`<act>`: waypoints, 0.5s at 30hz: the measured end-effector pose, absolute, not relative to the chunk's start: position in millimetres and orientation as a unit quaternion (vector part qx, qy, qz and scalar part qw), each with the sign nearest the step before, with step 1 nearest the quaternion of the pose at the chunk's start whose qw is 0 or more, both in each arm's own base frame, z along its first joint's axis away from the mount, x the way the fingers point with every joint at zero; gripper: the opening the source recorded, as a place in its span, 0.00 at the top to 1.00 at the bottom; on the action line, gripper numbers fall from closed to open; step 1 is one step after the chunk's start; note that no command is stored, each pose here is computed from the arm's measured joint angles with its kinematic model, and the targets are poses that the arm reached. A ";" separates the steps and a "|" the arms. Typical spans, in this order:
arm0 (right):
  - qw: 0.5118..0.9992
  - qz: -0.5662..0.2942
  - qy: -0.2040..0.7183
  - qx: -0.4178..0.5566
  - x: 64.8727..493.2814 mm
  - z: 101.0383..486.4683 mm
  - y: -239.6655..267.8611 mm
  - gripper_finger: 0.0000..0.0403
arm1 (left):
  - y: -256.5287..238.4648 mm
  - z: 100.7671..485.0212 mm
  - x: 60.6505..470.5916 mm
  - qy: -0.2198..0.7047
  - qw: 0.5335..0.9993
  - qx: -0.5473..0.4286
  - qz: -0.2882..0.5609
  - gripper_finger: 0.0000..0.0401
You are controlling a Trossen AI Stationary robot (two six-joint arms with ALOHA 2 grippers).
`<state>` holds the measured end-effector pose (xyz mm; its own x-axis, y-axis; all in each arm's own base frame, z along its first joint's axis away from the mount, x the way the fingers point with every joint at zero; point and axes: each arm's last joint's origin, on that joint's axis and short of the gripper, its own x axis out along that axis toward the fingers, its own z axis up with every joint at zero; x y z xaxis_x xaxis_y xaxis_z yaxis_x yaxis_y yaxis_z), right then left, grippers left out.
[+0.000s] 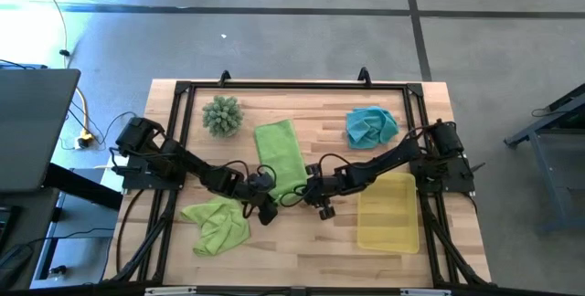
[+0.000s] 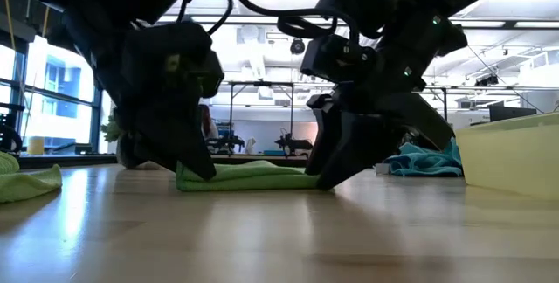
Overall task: Roll microfiber towels into tight, uniform cylinder then place into a basket
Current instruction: Roll the green cloth
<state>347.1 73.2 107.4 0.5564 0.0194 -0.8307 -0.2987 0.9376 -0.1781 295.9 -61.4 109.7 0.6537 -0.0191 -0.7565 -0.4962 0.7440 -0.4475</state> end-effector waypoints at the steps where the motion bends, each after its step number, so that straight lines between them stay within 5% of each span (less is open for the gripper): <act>1: 0.869 0.091 0.463 -0.151 347.0 107.1 73.2 0.64 | -62.6 111.6 297.8 0.396 0.851 -0.322 0.125 0.80; 8: 0.869 0.086 0.466 -0.142 346.6 106.2 73.0 0.64 | -68.2 133.2 316.4 0.427 0.872 -0.239 0.014 0.67; 15: 0.870 0.081 0.468 -0.133 346.3 105.7 73.2 0.64 | -64.5 159.6 314.9 0.569 0.811 -0.118 0.064 0.63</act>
<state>346.3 73.2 105.7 0.5485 0.0175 -0.8360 -0.2659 0.9515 -0.1546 314.9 -64.5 159.6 0.3444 -0.0311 -0.9383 -0.2372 0.9641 -0.1190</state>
